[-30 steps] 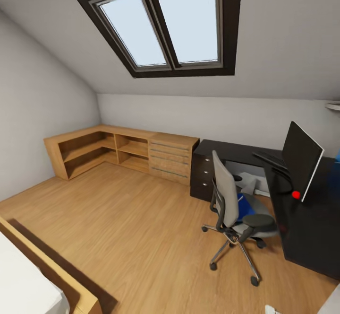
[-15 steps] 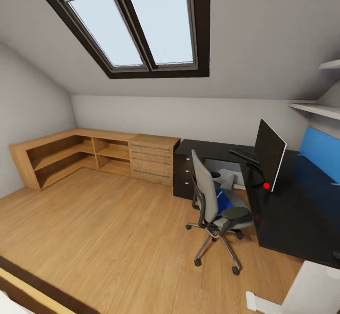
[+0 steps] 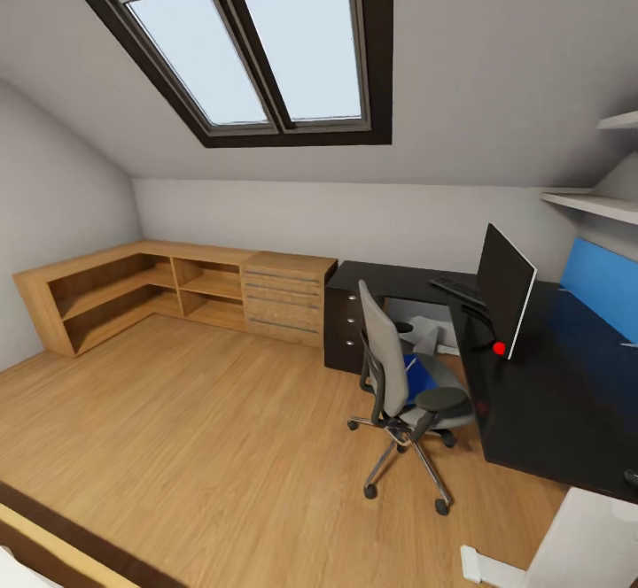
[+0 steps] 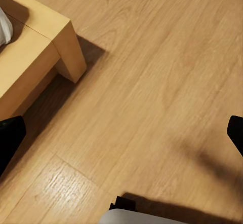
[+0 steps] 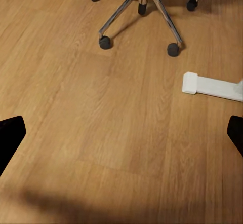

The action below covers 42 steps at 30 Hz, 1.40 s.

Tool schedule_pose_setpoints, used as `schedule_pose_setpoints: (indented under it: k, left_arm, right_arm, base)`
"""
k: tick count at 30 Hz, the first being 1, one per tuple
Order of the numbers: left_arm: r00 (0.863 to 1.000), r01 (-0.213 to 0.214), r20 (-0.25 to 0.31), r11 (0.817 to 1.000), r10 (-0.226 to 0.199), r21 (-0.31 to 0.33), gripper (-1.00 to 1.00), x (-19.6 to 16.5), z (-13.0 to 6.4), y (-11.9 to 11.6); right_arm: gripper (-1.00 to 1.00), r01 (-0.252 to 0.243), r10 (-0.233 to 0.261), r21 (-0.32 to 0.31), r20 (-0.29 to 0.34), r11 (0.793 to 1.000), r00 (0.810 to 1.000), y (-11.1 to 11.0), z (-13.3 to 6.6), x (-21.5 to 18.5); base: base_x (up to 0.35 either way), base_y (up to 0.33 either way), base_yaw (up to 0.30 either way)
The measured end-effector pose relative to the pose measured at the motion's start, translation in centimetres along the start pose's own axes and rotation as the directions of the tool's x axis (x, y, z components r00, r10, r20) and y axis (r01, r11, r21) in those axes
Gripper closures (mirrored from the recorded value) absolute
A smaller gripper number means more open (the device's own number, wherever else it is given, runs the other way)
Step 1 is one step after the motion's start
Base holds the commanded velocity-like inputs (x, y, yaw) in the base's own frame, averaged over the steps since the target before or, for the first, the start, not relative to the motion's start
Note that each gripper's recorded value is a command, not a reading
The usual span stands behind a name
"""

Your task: In the bedroom, organize the workspace by keeping the computer under the desk, ensuring the monitor is on the desk, placing the keyboard on the desk next to the monitor, placing the mouse on the desk next to the keyboard, moving the folder from the swivel chair onto the desk next to the mouse, stacking the notebook on top of the folder with the pen on top of the notebook, and positioning the swivel chair next to the desk.

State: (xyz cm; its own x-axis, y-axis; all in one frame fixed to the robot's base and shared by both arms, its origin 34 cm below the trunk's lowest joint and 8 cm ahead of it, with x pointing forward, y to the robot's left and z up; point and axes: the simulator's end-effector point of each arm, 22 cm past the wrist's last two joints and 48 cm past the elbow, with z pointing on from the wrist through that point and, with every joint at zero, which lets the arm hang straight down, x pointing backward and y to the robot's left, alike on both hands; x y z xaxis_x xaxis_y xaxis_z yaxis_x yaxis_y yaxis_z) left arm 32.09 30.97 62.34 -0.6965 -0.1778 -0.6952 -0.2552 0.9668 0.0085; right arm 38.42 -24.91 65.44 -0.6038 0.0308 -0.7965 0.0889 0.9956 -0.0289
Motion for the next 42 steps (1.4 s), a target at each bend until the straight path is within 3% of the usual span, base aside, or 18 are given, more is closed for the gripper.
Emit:
schedule_pose_setpoints:
  k: [12,28,42]
  left_arm:
    - [1.0,0.0,0.0,1.0,0.0,0.0,-1.0,0.0,-0.01,0.0]
    - [1.0,0.0,0.0,1.0,0.0,0.0,-1.0,0.0,-0.01,0.0]
    - [1.0,0.02,0.013,1.0,-0.02,-0.015,-1.0,-0.46,0.1,0.25]
  right_arm:
    - [-1.0,0.0,0.0,0.0,-0.002,1.0,1.0,-0.02,-0.01,0.04]
    - [-1.0,-0.001,0.001,-0.003,-0.003,1.0,1.0,0.19,-0.03,0.07]
    - [-1.0,-0.001,0.001,-0.003,0.004,1.0,1.0,0.23,0.03,-0.2]
  base:
    - [0.015,0.011,0.0]
    - [0.177,0.173,-0.005]
    - [0.011,0.031,-0.214]
